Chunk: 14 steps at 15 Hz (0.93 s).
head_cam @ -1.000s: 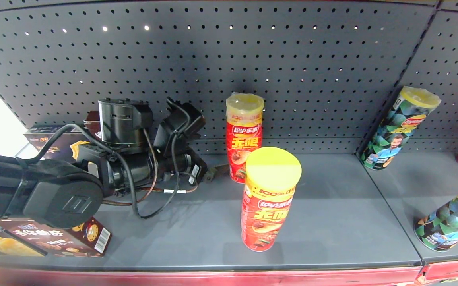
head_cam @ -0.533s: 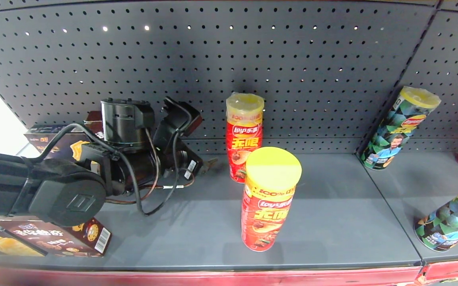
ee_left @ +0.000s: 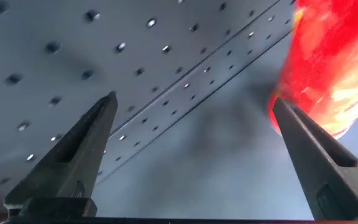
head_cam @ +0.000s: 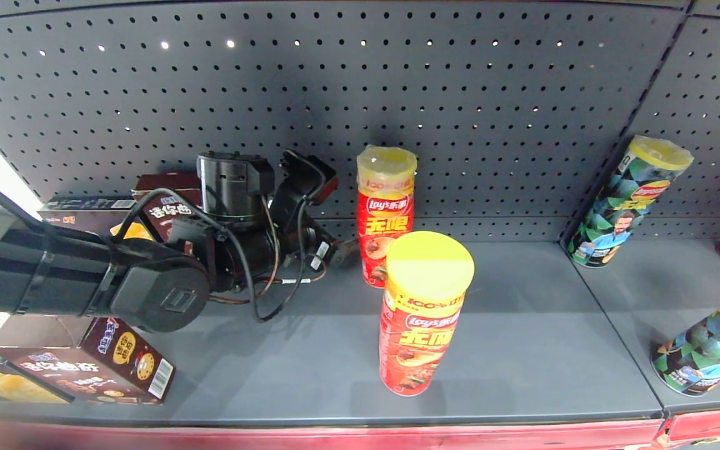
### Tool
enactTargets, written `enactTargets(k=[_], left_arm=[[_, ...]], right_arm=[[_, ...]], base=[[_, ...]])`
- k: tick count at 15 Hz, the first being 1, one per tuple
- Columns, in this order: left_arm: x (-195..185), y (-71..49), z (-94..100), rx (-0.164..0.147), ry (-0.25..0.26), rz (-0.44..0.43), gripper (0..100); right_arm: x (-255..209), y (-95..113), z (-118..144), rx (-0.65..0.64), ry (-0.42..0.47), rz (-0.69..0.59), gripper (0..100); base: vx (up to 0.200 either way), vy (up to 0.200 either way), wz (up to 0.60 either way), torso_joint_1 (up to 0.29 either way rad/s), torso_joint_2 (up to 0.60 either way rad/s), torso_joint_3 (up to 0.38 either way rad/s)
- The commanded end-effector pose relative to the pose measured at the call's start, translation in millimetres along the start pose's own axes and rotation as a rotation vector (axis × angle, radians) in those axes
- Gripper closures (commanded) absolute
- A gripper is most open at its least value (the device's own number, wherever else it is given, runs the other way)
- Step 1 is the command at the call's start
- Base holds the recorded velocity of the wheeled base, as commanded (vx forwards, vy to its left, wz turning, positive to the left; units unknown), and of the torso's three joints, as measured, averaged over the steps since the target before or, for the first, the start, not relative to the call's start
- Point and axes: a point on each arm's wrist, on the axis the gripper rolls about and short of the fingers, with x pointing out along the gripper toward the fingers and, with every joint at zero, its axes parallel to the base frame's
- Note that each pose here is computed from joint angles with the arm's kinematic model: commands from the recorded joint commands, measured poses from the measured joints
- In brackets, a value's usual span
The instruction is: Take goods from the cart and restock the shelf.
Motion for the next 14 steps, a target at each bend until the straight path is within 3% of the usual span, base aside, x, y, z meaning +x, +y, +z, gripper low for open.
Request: enactTargets(k=[1,8,12,14], left_arm=[[6,-5.8,-3.2,0.002,0.01,-0.015,0],[7,-13.4,-4.9,-0.002,0.018,-0.034,0],[-19,-0.1,11.5,-0.027,-0.027,0.026,0],[-51,6.2,20.7,-0.03,-0.053,0.044,0]], right_arm=[[0,0,0,-0.001,0.001,0.001,0],[0,0,0,-0.001,0.001,0.001,0],[0,0,0,-0.001,0.001,0.001,0],[0,0,0,-0.001,0.001,0.001,0]], base=[[0.0,0.0,0.0,0.0,0.0,0.0],[0.0,0.0,0.0,0.0,0.0,0.0],[0.0,0.0,0.0,0.0,0.0,0.0],[0.0,0.0,0.0,0.0,0.0,0.0]])
